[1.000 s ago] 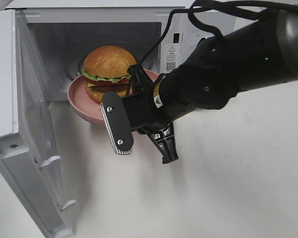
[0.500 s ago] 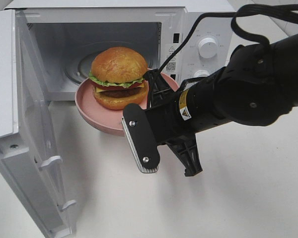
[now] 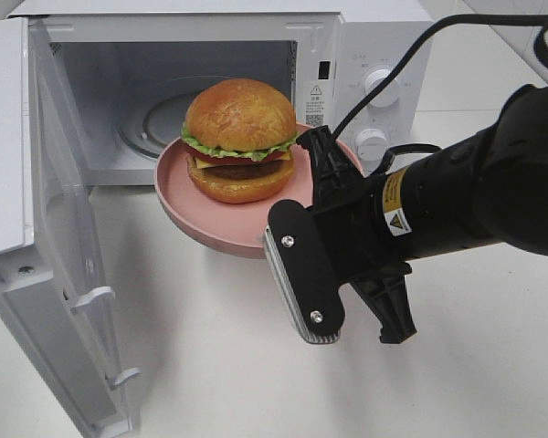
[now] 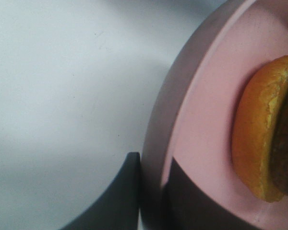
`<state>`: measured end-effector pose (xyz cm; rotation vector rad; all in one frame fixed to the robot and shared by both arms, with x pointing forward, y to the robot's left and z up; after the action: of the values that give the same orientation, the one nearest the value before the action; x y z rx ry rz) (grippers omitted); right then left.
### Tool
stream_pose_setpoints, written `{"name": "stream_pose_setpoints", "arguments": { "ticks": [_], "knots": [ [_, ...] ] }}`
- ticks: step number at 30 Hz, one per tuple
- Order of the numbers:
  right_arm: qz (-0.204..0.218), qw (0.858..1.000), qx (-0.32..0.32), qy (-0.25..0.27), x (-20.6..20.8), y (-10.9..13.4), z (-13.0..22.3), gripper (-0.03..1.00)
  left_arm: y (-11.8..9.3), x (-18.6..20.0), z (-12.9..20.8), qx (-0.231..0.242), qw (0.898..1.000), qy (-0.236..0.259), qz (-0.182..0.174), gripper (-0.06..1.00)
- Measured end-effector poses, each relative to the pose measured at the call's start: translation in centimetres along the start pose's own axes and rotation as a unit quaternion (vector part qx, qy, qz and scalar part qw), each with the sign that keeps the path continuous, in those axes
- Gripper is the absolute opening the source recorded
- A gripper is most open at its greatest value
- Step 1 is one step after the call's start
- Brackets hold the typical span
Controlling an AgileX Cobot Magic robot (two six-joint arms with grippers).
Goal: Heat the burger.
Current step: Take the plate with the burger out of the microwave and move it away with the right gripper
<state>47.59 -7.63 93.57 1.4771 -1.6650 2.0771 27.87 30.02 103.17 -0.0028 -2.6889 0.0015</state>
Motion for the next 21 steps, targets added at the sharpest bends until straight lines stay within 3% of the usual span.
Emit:
{"name": "stream_pose_setpoints", "arguments": {
  "ticks": [21],
  "knots": [
    [0.006,1.000,-0.003,0.022,6.5,3.6,1.3,0.10,0.0,0.0,0.0,0.000,1.000,0.000,0.000,0.83]
  ]
}}
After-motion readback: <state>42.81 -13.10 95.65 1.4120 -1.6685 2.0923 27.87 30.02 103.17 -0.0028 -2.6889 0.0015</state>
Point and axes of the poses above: a point on each arm's last joint axis where the gripper is mounted, x pointing back along that axis away from the gripper, y along the wrist's bending axis when the last joint is at zero, z = x × y, the point moved 5 cm from there along -x, pointing out along that axis toward the gripper, and after that the axes turned 6 degrees about x, right-handed, at the moved point
